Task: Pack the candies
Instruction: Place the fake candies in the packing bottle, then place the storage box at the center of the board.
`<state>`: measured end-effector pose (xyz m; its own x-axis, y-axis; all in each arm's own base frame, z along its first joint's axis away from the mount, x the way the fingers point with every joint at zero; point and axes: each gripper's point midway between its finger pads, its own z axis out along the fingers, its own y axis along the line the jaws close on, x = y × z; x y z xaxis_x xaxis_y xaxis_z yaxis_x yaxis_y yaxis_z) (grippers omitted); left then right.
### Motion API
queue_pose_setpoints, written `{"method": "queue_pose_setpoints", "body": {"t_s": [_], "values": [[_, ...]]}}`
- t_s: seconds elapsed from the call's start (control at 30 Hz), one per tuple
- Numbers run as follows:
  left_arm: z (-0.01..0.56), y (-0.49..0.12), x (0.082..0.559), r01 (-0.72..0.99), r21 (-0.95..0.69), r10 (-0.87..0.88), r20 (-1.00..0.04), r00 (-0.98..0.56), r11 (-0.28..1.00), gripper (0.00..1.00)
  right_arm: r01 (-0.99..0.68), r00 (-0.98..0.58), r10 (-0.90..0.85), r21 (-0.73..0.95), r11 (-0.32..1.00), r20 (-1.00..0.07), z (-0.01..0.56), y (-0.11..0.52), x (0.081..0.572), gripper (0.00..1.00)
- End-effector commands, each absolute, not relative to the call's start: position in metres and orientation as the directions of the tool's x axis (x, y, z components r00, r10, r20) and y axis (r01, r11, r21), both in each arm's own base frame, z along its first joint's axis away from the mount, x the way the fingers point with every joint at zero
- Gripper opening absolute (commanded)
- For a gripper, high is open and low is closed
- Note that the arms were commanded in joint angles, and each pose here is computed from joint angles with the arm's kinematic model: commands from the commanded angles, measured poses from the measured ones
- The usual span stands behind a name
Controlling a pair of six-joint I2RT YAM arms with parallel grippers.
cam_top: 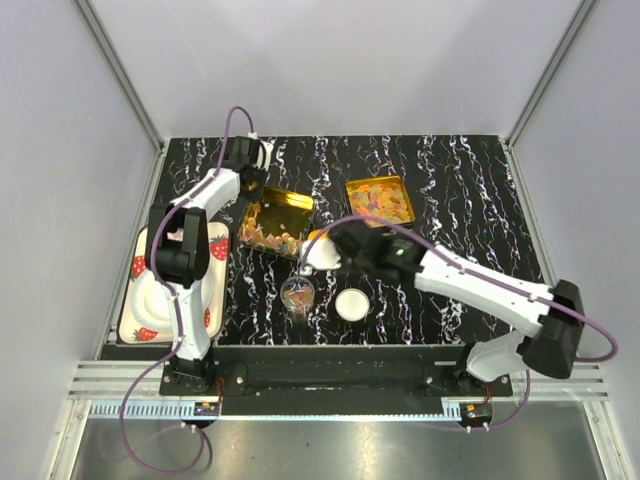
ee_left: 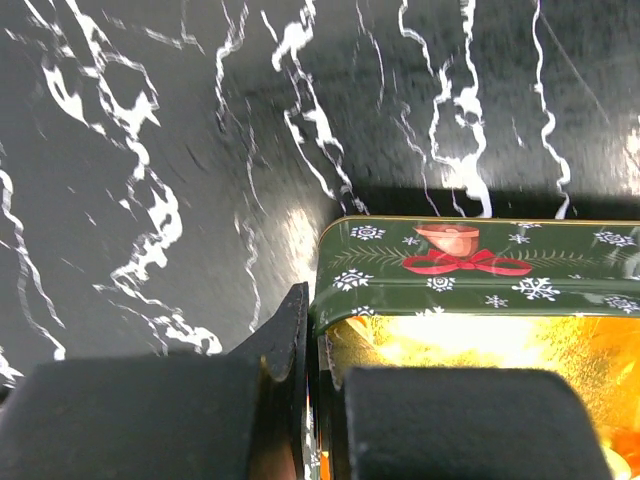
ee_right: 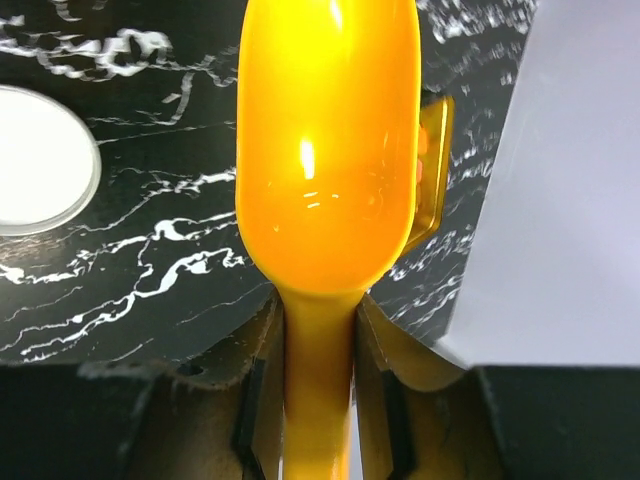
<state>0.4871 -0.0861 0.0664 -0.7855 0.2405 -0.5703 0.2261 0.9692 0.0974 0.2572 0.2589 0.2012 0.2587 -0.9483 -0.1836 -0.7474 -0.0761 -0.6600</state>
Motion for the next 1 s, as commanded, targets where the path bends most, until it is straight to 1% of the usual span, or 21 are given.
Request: {"method": "queue_pose_setpoints", "body": {"t_s": [0.0, 0.07, 0.1, 0.17, 0.2, 0.27, 0.3, 0.37, 0.4, 0.47, 0.67, 0.83, 0.97], "values": [[0.086, -0.075, 0.507, 0.232, 0.166, 0.285, -0.573, -0.769, 0.959, 0.00, -0.771, 0.185, -0.908, -0.629, 0.104, -0.376, 0.217, 0.242, 0.261, 0.00], [0.086, -0.072, 0.519, 0.222, 0.161, 0.274, -0.570, -0.775, 0.962, 0.00, -0.762, 0.161, -0.896, -0.629, 0.153, -0.414, 0.218, 0.231, 0.266, 0.00], [0.094, -0.072, 0.526, 0.217, 0.162, 0.271, -0.577, -0.770, 0.963, 0.00, -0.771, 0.141, -0.900, -0.616, 0.162, -0.413, 0.206, 0.225, 0.265, 0.00], [0.086, -0.066, 0.532, 0.196, 0.153, 0.249, -0.564, -0.787, 0.969, 0.00, -0.765, 0.112, -0.887, -0.609, 0.211, -0.449, 0.205, 0.214, 0.270, 0.00], [0.094, -0.063, 0.541, 0.183, 0.152, 0.237, -0.585, -0.776, 0.971, 0.00, -0.772, 0.088, -0.887, -0.594, 0.228, -0.454, 0.195, 0.209, 0.270, 0.00], [0.087, -0.061, 0.547, 0.165, 0.143, 0.218, -0.577, -0.787, 0.976, 0.00, -0.767, 0.067, -0.873, -0.584, 0.264, -0.483, 0.192, 0.204, 0.272, 0.00], [0.095, -0.057, 0.556, 0.147, 0.142, 0.203, -0.600, -0.774, 0.979, 0.00, -0.777, 0.049, -0.872, -0.567, 0.273, -0.487, 0.182, 0.201, 0.270, 0.00], [0.090, -0.052, 0.564, 0.112, 0.144, 0.176, -0.601, -0.780, 0.983, 0.00, -0.774, 0.032, -0.866, -0.560, 0.295, -0.500, 0.174, 0.198, 0.271, 0.00], [0.096, -0.048, 0.570, 0.092, 0.142, 0.161, -0.618, -0.769, 0.986, 0.00, -0.773, 0.022, -0.860, -0.555, 0.309, -0.510, 0.172, 0.198, 0.272, 0.00], [0.090, -0.042, 0.577, 0.060, 0.142, 0.136, -0.620, -0.773, 0.988, 0.00, -0.769, 0.011, -0.854, -0.551, 0.325, -0.519, 0.166, 0.196, 0.273, 0.00], [0.090, -0.029, 0.599, -0.011, 0.119, 0.073, -0.674, -0.735, 0.993, 0.00, -0.750, -0.017, -0.829, -0.541, 0.379, -0.558, 0.161, 0.192, 0.277, 0.00], [0.081, -0.021, 0.611, -0.077, 0.104, 0.018, -0.701, -0.713, 0.992, 0.00, -0.742, -0.035, -0.816, -0.532, 0.408, -0.577, 0.152, 0.186, 0.278, 0.00], [0.089, -0.014, 0.623, -0.104, 0.105, 0.006, -0.729, -0.685, 0.989, 0.00, -0.736, -0.043, -0.806, -0.527, 0.425, -0.590, 0.153, 0.185, 0.280, 0.00]]}}
